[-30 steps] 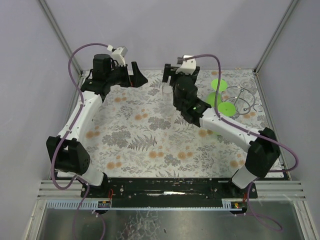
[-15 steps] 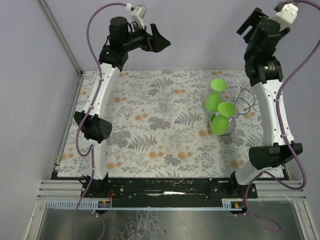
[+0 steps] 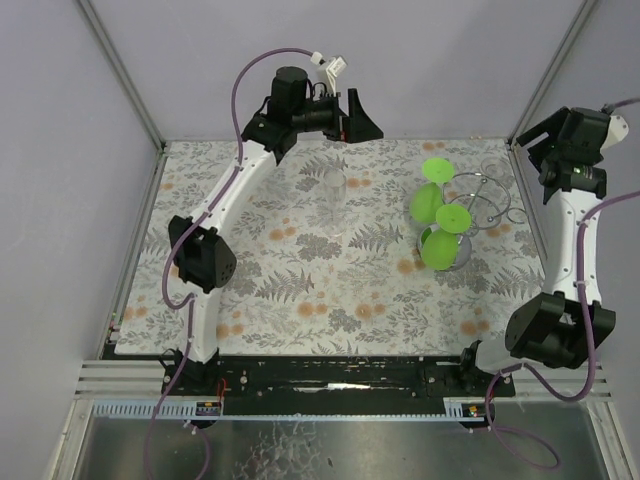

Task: Take the wine glass off the wine glass rack

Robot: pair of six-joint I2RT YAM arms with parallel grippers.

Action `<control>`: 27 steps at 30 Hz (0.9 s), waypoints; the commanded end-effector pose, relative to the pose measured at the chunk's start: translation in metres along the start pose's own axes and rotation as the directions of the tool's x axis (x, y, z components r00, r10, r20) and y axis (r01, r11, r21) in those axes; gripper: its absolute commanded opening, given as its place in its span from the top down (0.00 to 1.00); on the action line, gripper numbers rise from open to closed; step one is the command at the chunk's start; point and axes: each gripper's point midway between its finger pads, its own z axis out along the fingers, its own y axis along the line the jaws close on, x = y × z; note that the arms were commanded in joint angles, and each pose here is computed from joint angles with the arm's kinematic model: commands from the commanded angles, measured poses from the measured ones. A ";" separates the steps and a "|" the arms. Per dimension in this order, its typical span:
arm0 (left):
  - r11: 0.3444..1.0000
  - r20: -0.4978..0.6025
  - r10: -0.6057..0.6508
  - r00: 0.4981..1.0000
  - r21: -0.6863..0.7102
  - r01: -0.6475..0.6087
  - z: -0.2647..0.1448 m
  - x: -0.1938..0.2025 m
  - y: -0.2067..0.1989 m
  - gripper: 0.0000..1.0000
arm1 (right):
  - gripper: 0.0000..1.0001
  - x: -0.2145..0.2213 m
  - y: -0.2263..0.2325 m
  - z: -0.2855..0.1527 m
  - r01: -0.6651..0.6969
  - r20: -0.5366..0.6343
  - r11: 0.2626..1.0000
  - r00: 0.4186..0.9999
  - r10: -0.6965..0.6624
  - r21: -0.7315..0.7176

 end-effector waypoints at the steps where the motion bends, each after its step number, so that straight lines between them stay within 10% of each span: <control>1: 0.996 0.076 0.057 0.995 0.070 -0.063 -0.024 -0.028 -0.037 0.00 | 0.15 -0.006 0.009 -0.021 -0.105 -0.012 0.988 0.994 0.105 -0.112; 27: 0.995 0.029 0.064 0.998 0.072 -0.066 -0.031 -0.010 -0.037 0.00 | 0.28 0.044 -0.001 0.006 -0.460 -0.133 0.866 0.887 0.442 -0.197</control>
